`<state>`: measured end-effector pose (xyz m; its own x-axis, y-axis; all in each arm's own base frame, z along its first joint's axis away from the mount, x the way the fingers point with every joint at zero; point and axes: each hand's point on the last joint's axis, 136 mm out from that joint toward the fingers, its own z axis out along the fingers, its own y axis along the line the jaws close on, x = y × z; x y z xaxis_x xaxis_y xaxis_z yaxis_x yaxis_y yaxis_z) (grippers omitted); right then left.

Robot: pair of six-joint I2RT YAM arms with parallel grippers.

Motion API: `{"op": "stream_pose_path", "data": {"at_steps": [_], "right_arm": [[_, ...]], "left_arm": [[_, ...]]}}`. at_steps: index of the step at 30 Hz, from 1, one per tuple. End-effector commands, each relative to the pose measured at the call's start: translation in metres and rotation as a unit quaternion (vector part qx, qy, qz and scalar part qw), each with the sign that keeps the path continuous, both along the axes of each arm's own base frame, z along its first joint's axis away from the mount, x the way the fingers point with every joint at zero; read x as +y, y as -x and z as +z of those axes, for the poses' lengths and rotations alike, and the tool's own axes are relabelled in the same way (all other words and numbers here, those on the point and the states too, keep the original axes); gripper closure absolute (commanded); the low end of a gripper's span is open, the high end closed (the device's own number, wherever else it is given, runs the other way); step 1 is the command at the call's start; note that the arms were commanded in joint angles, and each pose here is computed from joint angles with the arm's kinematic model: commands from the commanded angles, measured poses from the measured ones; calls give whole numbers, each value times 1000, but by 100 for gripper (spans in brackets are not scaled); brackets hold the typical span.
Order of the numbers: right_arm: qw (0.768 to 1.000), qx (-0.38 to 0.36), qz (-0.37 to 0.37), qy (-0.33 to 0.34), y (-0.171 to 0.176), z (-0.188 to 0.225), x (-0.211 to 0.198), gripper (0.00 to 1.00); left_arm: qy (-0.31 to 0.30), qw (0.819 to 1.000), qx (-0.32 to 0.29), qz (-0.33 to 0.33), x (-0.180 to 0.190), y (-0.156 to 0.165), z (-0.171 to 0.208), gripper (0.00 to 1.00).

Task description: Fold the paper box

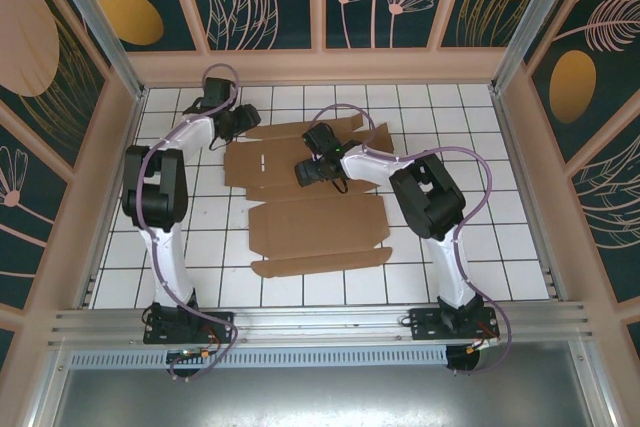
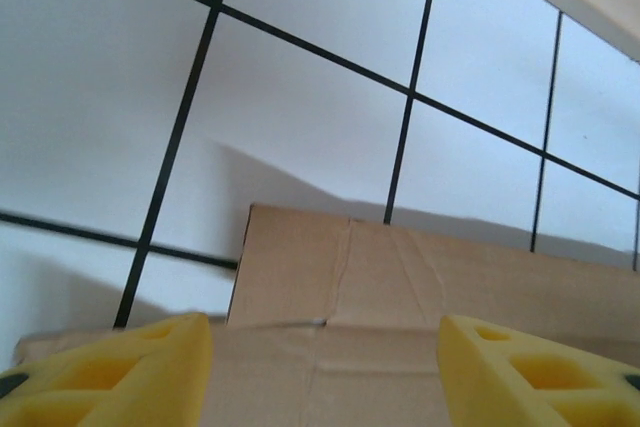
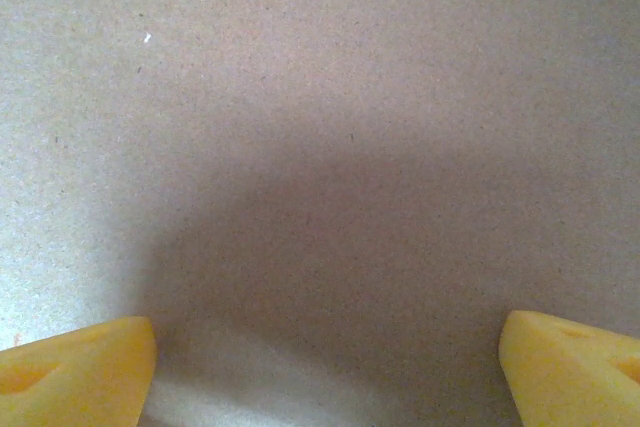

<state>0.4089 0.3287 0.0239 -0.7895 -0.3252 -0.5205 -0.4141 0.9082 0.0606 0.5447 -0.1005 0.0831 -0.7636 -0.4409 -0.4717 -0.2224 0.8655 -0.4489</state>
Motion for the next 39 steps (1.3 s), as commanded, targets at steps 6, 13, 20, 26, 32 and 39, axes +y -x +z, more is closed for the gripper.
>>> {"op": "stream_pose_path", "data": {"at_steps": [6,13,20,26,32,39], "right_arm": [[995,88,-25,44,35,-44,-28,12],[994,90,-19,52,39,-48,-28,12],[992,91,-11,81,43,-57,-29,14],[992,97,-7,84,44,-62,-28,15],[991,102,-4,82,45,-66,-25,16],[990,111,-1,87,49,-74,-27,16]], "left_arm": [[-26,998,47,-24,-1,-9,-35,39],[-8,998,50,-39,-9,-11,-48,40],[68,995,23,-68,-34,-11,-37,42],[109,991,-16,-79,-45,-10,-10,44],[131,987,-19,-96,-61,-7,-13,46],[104,988,-26,-115,-76,-11,-13,46]]}}
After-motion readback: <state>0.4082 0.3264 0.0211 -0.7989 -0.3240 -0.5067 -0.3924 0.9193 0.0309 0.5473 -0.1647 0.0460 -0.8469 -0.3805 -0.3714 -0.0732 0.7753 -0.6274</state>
